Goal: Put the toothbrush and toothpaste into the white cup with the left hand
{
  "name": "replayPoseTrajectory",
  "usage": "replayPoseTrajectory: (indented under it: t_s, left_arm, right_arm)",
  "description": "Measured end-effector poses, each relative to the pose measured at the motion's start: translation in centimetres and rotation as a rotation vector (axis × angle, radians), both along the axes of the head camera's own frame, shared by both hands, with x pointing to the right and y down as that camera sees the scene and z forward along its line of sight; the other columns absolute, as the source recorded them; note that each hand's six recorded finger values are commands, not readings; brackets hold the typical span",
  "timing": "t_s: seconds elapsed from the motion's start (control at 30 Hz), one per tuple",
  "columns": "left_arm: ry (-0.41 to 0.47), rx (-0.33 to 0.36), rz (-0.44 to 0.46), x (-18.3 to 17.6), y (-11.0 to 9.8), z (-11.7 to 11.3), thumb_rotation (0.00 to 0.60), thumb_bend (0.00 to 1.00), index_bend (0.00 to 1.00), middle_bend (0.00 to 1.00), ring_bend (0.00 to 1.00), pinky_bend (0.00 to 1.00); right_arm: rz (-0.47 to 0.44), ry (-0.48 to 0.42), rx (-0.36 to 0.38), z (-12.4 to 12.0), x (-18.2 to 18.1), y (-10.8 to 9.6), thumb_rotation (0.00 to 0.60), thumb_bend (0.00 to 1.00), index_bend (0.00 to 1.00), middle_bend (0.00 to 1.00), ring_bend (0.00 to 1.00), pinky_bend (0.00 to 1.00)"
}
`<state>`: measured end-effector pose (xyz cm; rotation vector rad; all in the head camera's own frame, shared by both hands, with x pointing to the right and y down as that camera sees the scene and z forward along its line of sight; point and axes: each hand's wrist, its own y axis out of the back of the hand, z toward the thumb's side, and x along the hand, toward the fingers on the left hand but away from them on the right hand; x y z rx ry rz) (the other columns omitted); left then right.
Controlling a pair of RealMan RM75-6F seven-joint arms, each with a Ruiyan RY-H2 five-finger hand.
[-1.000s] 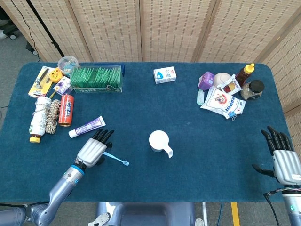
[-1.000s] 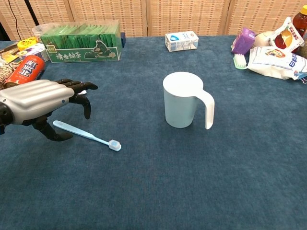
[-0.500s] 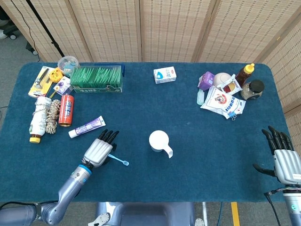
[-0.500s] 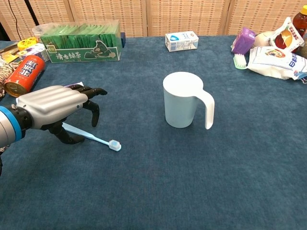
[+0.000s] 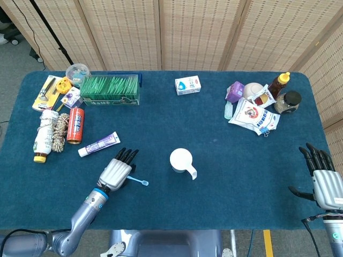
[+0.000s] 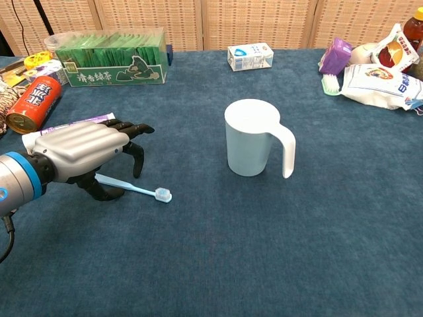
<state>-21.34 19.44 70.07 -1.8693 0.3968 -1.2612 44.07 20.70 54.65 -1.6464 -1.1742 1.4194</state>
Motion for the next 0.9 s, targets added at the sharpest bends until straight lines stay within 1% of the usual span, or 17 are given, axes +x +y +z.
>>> replayPoseTrajectory:
  t_s: [0.13,0.2,0.5,0.73,0.9]
  left_arm:
    - [-0.006,0.003,0.000,0.0,0.1,0.1,0.600,0.34,0.57,0.00,0.00,0.00]
    - [-0.009,0.006,-0.002,0.0,0.1,0.1,0.600,0.34,0.59,0.00,0.00,0.00]
    - [-0.017,0.006,-0.012,-0.4,-0.1,0.1,0.600,0.34,0.59,0.00,0.00,0.00]
    - [0.019,0.016,-0.049,-1.1,-1.1,-0.9,0.600,0.34,0.59,0.00,0.00,0.00]
    - [0.069,0.023,-0.094,-1.8,-2.3,-2.2,0.600,0.34,0.59,0.00,0.00,0.00]
  right_arm:
    - [-0.001,-0.003,-0.002,0.0,0.0,0.0,0.600,0.00,0.00,0.00,0.00,0.00]
    - [-0.001,-0.003,-0.002,0.0,0.0,0.0,0.600,0.00,0.00,0.00,0.00,0.00]
    - [-0.002,-0.002,-0.003,0.0,0.0,0.0,0.600,0.00,0.00,0.00,0.00,0.00]
    - [-0.005,-0.001,-0.007,0.1,-0.1,0.1,0.600,0.00,0.00,0.00,0.00,0.00]
    - [-0.006,0.001,-0.007,0.1,-0.2,0.1,0.600,0.00,0.00,0.00,0.00,0.00]
